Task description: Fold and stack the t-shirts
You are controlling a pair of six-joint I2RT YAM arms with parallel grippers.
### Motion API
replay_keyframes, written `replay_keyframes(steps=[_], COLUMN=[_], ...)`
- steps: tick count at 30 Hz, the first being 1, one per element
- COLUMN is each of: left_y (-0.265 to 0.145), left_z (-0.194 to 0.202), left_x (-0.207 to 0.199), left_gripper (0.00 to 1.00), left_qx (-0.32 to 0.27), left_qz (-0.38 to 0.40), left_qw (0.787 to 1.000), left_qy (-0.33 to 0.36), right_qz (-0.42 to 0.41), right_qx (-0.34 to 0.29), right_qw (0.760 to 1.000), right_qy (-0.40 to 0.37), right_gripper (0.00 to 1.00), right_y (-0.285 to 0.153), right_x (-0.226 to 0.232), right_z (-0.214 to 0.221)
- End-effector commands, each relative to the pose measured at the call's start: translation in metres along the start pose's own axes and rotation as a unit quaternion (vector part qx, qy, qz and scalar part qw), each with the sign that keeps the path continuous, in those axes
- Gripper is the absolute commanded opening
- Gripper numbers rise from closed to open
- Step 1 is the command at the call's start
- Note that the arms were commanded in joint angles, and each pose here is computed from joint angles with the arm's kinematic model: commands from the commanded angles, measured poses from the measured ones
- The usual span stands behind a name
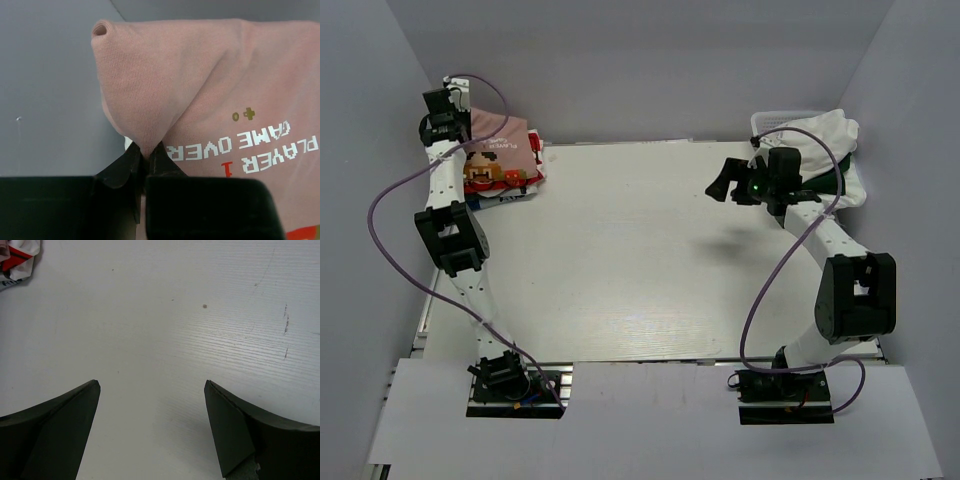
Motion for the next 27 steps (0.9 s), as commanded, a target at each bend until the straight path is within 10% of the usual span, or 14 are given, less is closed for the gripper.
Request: replay_keyframes(steps=[1, 3, 5, 13, 27], left_y=[-0.006, -0.007, -0.003, -0.020, -0.120], left_z=[-0.029, -0.027, -0.021, -0.040, -0.037], left_x=[0.016, 0.008, 0.013, 0.041, -0.064], left_gripper=[0.00, 0.35, 0.99, 1.00, 1.00], left_qx=[-0.048, -0.045, -0.042, -0.075, -0.021], left_qz=[0.008, 0.032, 0.028, -0.065, 0.163], left_qw=[0.999, 0.998, 0.998, 0.993, 0.972], left_qy=[-0.013, -0.021, -0.023, -0.070, -0.165], right_qz=[0.005, 0.013, 0.022, 0.032, 0.019], right_qx=[-0.017, -0.020, -0.030, -0.026, -0.087], right_qw=[1.000, 1.000, 0.999, 0.999, 0.996], right_qy=[-0.013, -0.011, -0.017, -0.020, -0.016], right_gripper=[0.90, 0.90, 0.90, 0.90, 0.90], right_y=[-0.015, -0.018, -0.023, -0.027, -0.058], right_x=[0.007, 0.005, 0.005, 0.004, 0.024], right_z=[-0.012, -0.014, -0.019, -0.014, -0.013])
Point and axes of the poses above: each gripper's point midway between its finger pads, its own y axis out along the fingers, its own x axis along the line the jaws close on, z = x × y, the point moved 2 cm from there along -y, back along the fingers, and after that the axes turned 15 degrees about -y, right-handed, at the moved point
